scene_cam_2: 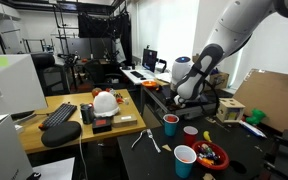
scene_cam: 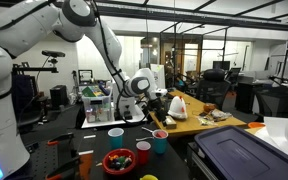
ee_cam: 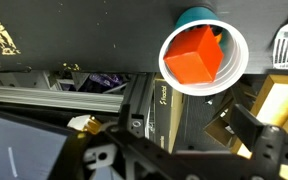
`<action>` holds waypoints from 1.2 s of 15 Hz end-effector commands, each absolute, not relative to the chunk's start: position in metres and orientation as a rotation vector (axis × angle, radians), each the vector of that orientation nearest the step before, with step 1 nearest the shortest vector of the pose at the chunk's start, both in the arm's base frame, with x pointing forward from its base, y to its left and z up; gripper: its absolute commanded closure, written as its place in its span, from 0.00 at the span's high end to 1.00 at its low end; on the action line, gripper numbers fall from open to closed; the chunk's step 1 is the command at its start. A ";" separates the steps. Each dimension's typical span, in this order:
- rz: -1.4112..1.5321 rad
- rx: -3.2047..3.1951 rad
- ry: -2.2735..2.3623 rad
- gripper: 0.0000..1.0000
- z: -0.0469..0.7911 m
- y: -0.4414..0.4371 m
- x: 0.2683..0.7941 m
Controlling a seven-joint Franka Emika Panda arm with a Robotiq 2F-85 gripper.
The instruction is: Pick up the orange object and put it in the cup
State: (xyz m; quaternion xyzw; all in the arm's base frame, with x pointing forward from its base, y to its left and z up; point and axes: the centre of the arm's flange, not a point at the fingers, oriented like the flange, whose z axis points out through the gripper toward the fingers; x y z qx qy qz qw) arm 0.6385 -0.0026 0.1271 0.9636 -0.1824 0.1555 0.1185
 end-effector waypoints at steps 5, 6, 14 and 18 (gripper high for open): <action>0.236 2.868 -0.385 1.00 0.212 -0.015 0.587; 0.227 2.863 -0.364 1.00 0.222 -0.019 0.583; 0.030 2.983 -0.277 1.00 0.321 -0.051 0.554; -0.099 3.048 -0.253 1.00 0.364 -0.049 0.543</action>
